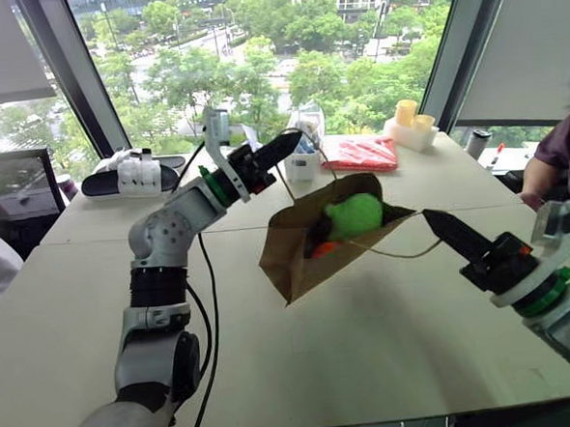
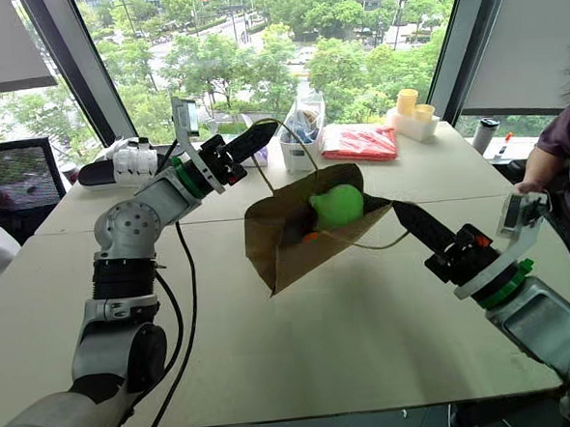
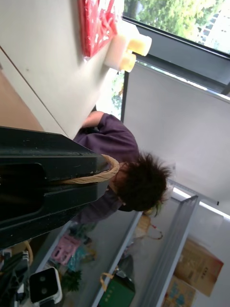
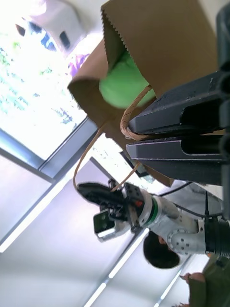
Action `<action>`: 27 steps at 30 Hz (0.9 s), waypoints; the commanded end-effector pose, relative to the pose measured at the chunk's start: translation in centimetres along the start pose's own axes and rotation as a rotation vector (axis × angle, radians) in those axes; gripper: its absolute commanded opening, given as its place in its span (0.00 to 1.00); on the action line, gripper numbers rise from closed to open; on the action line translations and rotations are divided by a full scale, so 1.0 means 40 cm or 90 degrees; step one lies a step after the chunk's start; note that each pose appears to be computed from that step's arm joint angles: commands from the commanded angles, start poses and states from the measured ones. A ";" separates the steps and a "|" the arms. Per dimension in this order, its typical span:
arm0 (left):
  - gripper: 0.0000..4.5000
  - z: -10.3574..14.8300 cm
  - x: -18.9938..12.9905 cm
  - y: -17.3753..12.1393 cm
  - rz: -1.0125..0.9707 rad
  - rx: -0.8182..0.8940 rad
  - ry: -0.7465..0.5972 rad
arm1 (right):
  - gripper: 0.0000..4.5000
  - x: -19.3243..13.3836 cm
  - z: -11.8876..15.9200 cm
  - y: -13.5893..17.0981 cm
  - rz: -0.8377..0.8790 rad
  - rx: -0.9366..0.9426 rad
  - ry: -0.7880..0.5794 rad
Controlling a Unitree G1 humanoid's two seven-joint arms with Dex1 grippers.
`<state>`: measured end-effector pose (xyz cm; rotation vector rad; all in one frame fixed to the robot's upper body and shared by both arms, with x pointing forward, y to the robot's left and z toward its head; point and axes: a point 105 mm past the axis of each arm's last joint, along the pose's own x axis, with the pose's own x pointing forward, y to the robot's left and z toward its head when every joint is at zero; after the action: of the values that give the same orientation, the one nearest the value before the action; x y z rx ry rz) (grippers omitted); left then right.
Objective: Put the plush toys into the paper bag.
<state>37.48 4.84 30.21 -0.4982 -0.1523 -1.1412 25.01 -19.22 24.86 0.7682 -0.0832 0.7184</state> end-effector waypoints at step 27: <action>0.99 0.000 -0.177 0.077 0.032 -0.050 0.018 | 0.95 -0.093 -0.037 0.001 0.006 0.037 -0.022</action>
<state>38.10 11.15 25.82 -0.5507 -0.0330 -1.0610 22.62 -20.87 21.38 0.8688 -0.0486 0.6708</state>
